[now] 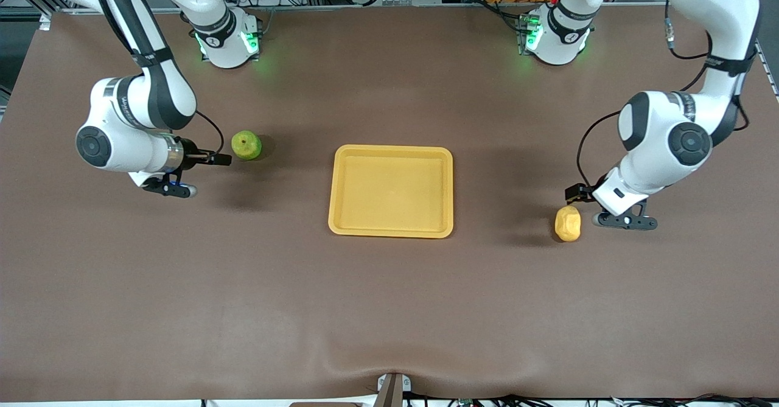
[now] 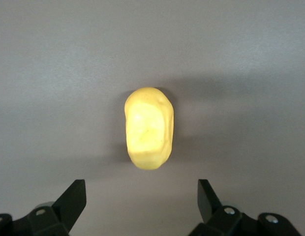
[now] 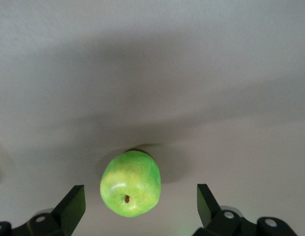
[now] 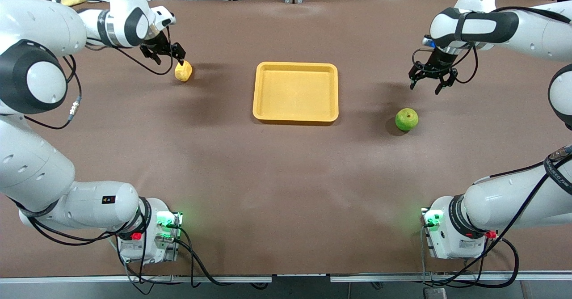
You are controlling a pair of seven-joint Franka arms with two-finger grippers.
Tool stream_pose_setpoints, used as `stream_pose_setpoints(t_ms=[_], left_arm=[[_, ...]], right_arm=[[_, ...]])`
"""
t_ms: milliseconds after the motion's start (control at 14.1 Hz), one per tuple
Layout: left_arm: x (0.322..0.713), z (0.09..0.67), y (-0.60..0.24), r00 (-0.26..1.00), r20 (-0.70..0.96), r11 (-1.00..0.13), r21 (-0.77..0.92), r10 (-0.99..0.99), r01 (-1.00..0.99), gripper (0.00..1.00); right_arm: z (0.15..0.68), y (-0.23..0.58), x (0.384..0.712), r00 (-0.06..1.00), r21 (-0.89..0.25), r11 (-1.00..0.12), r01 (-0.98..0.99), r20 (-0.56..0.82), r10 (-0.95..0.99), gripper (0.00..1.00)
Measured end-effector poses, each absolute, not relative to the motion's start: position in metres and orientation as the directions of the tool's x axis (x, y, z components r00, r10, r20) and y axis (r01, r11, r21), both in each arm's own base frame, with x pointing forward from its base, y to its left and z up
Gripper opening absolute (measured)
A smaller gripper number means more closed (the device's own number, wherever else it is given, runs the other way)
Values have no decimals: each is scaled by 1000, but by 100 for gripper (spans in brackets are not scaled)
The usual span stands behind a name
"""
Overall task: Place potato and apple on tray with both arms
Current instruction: 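Move the right gripper toward the apple while the left gripper approaches the potato, then lower and close the right gripper on the apple while the left grasps potato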
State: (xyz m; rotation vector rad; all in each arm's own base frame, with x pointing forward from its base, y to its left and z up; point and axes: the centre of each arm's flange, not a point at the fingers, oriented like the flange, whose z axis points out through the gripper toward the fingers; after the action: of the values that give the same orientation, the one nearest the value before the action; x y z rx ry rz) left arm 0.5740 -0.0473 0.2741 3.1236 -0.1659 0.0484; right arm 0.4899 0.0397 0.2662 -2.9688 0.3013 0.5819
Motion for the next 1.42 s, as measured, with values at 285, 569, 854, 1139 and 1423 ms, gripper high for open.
stream_pose_setpoints(t_ms=[285, 569, 854, 1139, 1423], left_arm=[[576, 240, -48, 993, 52, -994, 22, -104, -105, 100], [583, 218, -48, 993, 61, -994, 30, -100, -102, 100], [595, 207, -48, 993, 71, -995, 35, -95, -97, 100], [598, 202, -49, 993, 69, -994, 37, -96, -98, 100], [599, 201, -50, 996, 67, -997, 40, -64, -67, 93]], right_arm=[[243, 44, 475, 919, -62, -973, -223, -347, -188, 100], [230, 82, 459, 912, -30, -964, -262, -335, -238, 100], [231, 118, 452, 912, -15, -967, -255, -335, -235, 100], [229, 113, 449, 921, 27, -979, -202, -334, -199, 100], [226, 107, 446, 917, 47, -981, -189, -348, -193, 100]])
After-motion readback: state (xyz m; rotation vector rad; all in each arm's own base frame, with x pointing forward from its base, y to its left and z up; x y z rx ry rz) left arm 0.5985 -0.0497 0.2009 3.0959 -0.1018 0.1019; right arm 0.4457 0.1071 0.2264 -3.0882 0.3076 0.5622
